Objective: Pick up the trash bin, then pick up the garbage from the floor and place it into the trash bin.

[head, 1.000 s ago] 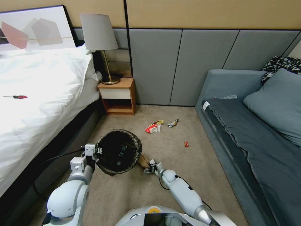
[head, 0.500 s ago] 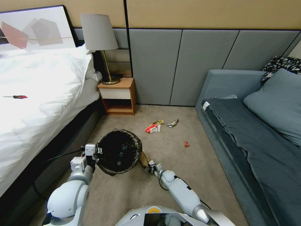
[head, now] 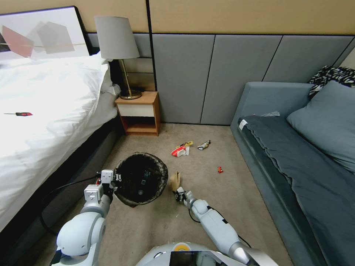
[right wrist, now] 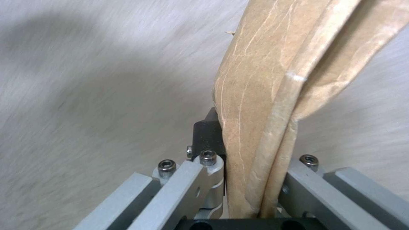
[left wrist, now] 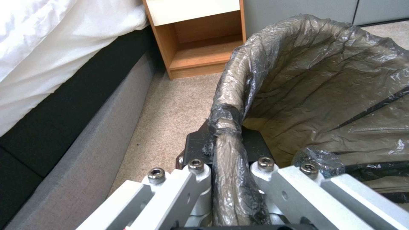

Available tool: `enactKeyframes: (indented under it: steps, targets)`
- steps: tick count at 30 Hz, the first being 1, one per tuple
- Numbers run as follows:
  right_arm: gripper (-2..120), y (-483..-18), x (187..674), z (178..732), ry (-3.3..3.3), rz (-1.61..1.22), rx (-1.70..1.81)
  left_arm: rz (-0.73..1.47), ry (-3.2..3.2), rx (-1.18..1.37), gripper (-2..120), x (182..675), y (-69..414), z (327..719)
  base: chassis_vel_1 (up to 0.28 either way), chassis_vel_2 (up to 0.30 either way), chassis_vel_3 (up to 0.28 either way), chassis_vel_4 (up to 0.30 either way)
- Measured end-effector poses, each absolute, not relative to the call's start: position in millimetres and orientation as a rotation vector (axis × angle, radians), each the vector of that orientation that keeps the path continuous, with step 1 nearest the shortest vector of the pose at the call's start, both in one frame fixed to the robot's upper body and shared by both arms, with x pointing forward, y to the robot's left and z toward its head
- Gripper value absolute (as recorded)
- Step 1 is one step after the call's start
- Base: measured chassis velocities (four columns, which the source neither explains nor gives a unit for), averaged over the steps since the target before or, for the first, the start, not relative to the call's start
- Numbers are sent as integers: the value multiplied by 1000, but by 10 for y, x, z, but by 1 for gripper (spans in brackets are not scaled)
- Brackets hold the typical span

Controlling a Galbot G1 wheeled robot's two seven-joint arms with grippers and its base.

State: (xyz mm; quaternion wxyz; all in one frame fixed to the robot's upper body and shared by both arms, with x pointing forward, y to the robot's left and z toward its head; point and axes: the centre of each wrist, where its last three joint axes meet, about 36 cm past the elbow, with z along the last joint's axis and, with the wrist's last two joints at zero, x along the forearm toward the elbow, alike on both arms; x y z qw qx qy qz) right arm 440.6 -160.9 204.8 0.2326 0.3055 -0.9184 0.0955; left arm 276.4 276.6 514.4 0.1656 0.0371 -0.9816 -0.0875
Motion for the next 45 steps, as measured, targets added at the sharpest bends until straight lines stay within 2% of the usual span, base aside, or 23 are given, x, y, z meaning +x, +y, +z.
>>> enactKeyframes:
  steps: [12,18,20,29,35,45]
  targets:
    - [0,-2463,4109,2820,-2706,296,679,-249,-2791,85,5,2810,2766,5110,0,0,0,0]
    - [0,-2709,3929,3169,-2740,350,666,-246,-2784,77,5,2831,2766,5077,0,0,0,0]
    - [0,-2748,3890,3440,-2784,362,675,-247,-2781,69,5,2848,2766,5062,0,0,0,0]
    - [0,-2627,3851,4244,-2900,299,765,-249,-2769,35,5,2870,2743,5019,0,0,0,0]
    - [0,-2304,3721,4898,-2886,168,1027,-249,-2754,-18,5,2888,2676,4974,0,0,0,0]
    - [0,-1710,3572,5253,-2742,56,1323,-247,-2738,-50,5,2897,2606,4929,0,0,0,0]
